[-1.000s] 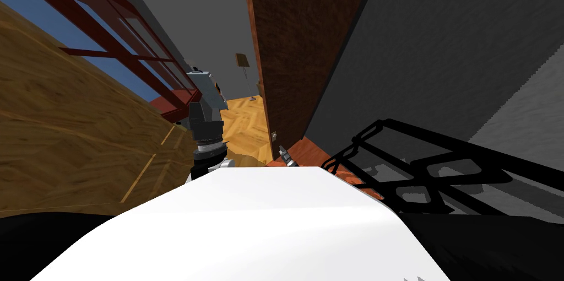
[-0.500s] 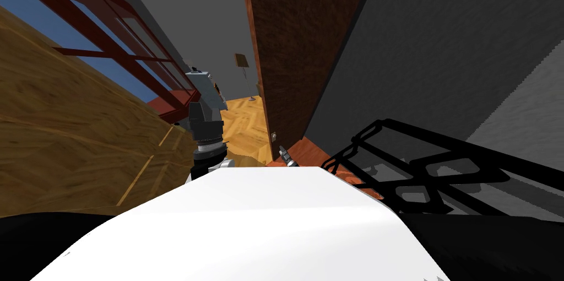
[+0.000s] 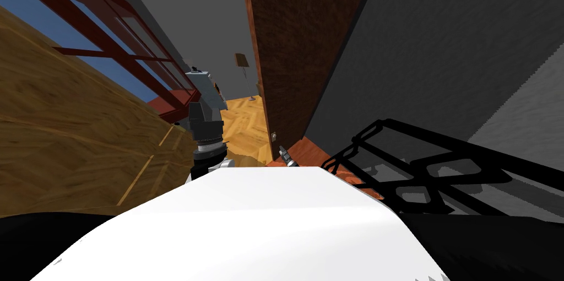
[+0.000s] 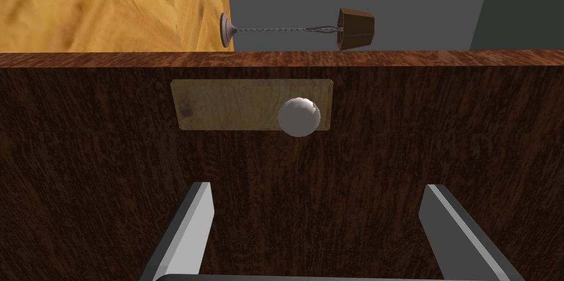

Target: Push the door open

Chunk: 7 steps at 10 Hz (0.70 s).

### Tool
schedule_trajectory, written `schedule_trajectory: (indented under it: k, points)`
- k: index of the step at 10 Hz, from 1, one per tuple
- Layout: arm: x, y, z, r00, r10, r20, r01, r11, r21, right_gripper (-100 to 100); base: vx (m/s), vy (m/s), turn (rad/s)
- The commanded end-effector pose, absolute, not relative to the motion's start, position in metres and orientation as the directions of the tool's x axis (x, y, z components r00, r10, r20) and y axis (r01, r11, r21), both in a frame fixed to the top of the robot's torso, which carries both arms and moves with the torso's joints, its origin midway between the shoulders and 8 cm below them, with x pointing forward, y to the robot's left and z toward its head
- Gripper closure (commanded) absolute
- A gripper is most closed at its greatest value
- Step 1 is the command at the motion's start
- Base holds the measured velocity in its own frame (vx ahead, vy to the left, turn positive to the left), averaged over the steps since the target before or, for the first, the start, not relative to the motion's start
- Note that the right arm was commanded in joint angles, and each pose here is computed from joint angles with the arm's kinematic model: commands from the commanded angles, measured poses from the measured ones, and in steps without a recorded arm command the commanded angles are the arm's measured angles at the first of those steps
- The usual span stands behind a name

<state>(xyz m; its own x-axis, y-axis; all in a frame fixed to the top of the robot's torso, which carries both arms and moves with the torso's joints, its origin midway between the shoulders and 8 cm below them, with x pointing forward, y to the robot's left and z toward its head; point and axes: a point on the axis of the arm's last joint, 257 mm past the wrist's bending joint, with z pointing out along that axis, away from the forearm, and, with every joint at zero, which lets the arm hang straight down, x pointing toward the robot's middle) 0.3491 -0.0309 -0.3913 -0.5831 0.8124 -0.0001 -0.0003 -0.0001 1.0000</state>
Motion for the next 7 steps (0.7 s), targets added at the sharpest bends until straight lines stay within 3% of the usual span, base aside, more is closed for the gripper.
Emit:
schedule_trajectory:
  k: [1, 7]
  points:
    - [0.3491, -0.0309, -0.3913, -0.583, 0.812, 0.000, 0.000, 0.000, 1.000, -100, -0.013, 0.002, 0.044]
    - [0.3476, -0.0304, -0.3914, -0.592, 0.806, 0.000, 0.000, 0.000, 1.000, -100, 0.008, -0.001, -0.027]
